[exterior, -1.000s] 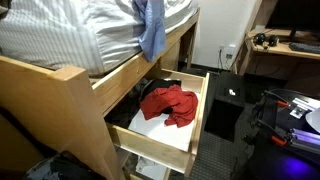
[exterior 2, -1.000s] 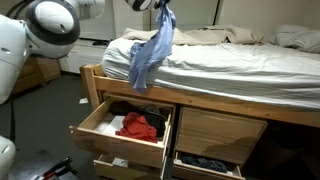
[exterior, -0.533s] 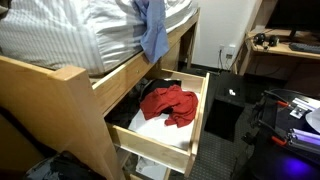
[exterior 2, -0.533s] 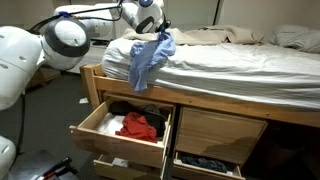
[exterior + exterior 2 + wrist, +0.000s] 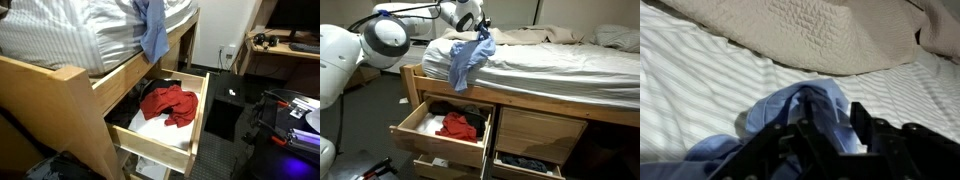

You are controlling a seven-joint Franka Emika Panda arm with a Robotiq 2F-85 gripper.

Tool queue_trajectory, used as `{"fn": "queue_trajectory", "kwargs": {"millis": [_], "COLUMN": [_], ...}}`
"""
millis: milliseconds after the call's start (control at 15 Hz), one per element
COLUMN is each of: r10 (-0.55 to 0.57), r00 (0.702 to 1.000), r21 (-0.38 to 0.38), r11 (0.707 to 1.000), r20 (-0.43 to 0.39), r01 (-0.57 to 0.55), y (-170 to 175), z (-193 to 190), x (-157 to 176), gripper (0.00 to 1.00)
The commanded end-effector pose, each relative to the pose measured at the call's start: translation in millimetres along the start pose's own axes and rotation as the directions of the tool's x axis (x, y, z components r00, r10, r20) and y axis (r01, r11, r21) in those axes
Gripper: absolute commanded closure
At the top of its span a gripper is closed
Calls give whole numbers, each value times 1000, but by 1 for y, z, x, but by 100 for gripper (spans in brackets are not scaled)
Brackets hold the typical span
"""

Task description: Open the left top drawer then put the blue shirt in and out of the drawer then close the top left drawer

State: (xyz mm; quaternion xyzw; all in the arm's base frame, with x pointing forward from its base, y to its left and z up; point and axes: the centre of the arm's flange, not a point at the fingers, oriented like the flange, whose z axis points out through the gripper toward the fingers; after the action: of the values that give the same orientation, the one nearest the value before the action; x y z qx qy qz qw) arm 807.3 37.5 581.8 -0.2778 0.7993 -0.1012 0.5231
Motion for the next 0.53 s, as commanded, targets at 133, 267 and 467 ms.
{"fn": "queue_trajectory", "kwargs": {"millis": [133,267,467], "r10": [140,206,246], "r00": [963,930,915], "r21": [26,50,18], "r11": [990,978,967], "r20": [-232,-305,-321], "r01": [-138,-200,-254], "y": [-11,-15,-14], "z": [-93,-126,-170], "x": [-100,-123,-140], "gripper": [10,0,0]}}
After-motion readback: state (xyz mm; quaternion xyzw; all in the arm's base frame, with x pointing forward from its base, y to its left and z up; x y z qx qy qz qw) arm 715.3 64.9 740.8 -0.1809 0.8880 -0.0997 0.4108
